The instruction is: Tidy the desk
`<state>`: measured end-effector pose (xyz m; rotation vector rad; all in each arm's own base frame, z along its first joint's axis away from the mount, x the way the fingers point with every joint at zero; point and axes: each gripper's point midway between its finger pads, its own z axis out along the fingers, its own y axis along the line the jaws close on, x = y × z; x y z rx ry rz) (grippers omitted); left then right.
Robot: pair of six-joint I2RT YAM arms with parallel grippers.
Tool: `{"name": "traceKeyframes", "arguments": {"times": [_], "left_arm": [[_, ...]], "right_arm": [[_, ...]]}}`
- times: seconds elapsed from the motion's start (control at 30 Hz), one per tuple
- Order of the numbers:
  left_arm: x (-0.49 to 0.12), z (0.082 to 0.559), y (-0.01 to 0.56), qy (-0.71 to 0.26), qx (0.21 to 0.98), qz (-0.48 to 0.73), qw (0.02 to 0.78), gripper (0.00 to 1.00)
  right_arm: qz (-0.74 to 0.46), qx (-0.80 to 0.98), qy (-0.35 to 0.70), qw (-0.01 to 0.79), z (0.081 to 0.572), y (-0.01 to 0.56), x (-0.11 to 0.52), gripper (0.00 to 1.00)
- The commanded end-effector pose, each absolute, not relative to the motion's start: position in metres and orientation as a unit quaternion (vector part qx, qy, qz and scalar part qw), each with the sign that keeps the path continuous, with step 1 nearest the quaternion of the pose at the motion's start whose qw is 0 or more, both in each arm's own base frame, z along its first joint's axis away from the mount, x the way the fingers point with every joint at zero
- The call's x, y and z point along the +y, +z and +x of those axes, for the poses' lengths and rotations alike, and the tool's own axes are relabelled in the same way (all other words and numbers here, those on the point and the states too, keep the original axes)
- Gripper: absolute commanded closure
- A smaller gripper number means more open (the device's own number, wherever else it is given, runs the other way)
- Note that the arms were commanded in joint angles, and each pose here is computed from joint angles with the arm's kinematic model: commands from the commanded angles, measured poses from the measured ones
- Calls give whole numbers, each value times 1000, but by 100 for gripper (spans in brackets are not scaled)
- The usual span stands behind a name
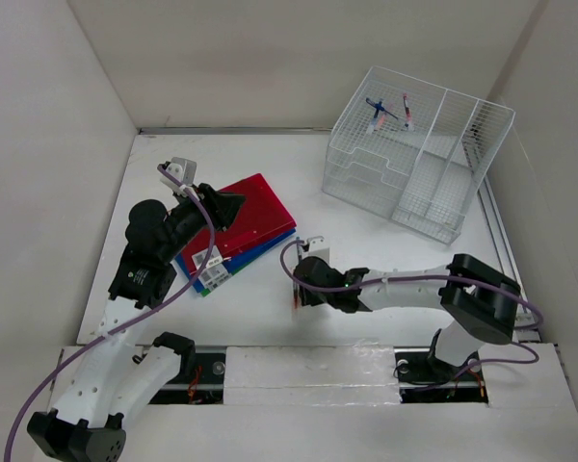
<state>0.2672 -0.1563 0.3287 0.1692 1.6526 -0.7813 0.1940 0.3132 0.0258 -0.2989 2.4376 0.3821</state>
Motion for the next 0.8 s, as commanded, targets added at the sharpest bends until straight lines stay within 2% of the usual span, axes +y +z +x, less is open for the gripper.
{"name": "traceKeyframes", "arguments": {"times": [0.0,0.23,0.3,0.43,0.6,0.77], "left_arm": [[-156,264,342,-345,695,80,626,70],[-157,263,343,-348,693,83,626,70],[-157,264,343,-348,693,83,626,70],[-157,264,342,-347,694,82,625,70],[-157,263,343,-349,693,83,626,70],[-158,262,345,-350,691,84,627,70]], "right_arm": [[-105,930,143,322,195,23,319,58],[-88,935,111,326,195,14,299,83],[-81,936,89,330,197,12,290,86],[-67,934,76,343,200,20,281,98],[-41,920,92,379,207,49,274,100],[-17,886,116,448,232,112,271,100]]}}
